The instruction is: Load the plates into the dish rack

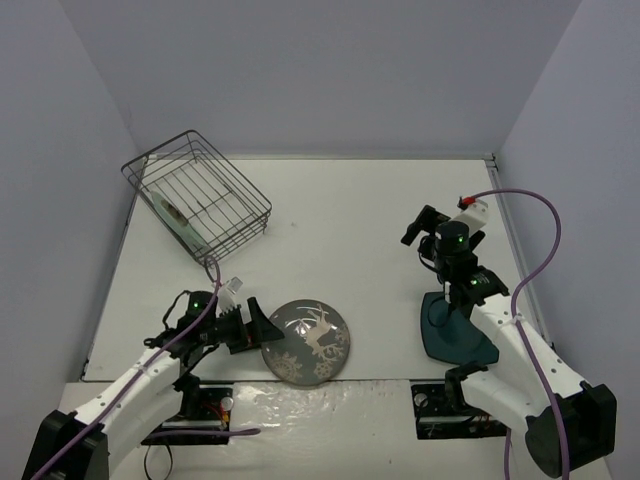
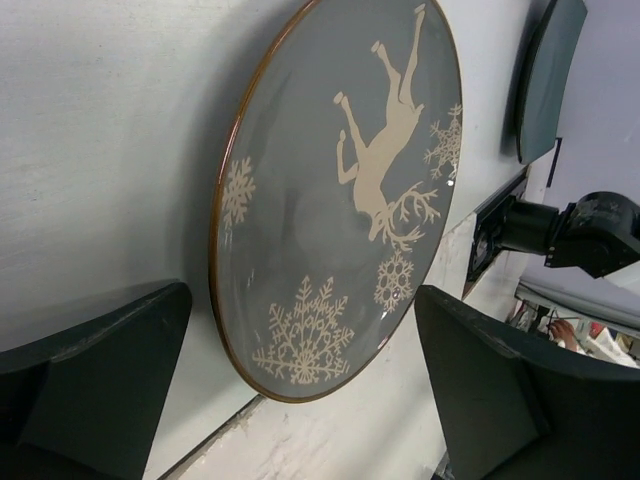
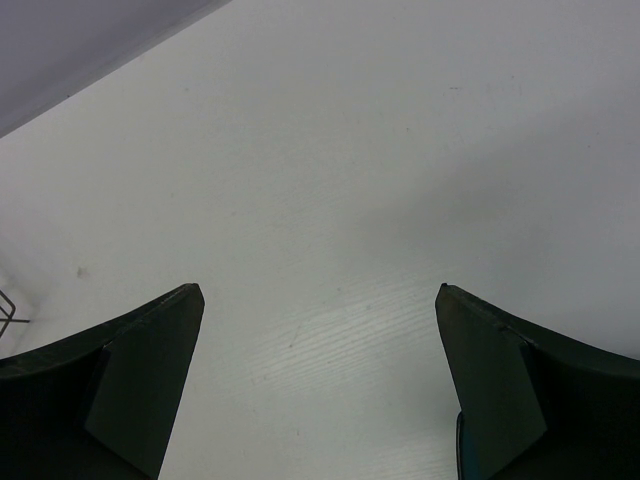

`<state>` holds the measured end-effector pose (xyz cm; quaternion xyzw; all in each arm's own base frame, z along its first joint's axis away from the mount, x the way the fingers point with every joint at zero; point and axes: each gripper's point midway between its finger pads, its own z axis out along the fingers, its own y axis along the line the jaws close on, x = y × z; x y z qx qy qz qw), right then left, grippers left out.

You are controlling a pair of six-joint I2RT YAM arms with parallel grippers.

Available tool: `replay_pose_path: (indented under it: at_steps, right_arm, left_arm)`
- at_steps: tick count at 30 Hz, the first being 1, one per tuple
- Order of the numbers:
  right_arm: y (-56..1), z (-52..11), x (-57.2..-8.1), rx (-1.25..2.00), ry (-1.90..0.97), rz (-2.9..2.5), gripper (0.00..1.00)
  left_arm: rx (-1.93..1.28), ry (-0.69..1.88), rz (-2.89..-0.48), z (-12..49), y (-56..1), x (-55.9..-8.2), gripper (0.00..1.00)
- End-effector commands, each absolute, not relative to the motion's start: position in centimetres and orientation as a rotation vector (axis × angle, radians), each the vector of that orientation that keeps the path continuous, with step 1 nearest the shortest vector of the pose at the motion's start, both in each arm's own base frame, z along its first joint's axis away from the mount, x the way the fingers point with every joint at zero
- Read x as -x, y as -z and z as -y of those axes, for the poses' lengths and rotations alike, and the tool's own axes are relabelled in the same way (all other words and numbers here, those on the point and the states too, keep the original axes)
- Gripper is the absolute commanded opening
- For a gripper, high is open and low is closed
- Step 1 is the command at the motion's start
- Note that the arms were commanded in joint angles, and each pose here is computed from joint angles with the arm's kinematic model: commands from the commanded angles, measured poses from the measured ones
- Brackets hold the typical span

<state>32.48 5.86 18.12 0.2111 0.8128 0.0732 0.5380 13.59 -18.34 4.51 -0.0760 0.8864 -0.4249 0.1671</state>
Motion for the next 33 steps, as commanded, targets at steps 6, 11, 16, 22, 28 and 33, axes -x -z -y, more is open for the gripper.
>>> replay_pose_path:
  at_steps: [6,11,16,22,28,33]
  right_arm:
    - [-19.7,-5.6,-33.3,-0.534,-0.180,-1.862,1.00]
    - [-19.9,-5.4,-33.1,-0.543,-0.173,-1.856,1.00]
    - [-20.1,-5.1,-33.0,-0.551,-0.163,-1.848,1.00]
    - [-20.0,-4.7,-32.8,-0.564,-0.144,-1.846,1.00]
    - [-20.0,-4.0,-32.7,-0.587,-0.098,-1.843,1.00]
    - [-20.1,-3.9,-32.6,-0.591,-0.101,-1.838,1.00]
  left_arm:
    - [0.178,1.194,-2.580,18.6,-3.6,-13.9,0.84]
    - [0.181,1.096,-2.628,18.1,-2.4,-14.1,0.74]
    - [0.197,1.019,-2.673,17.5,-1.0,-14.3,0.59]
    - [0.179,0.987,-2.684,17.4,-0.2,-14.2,0.41]
    - [0.136,0.981,-2.671,17.7,-0.2,-14.3,0.00]
    - [0.106,0.978,-2.643,17.9,-1.2,-14.7,0.00]
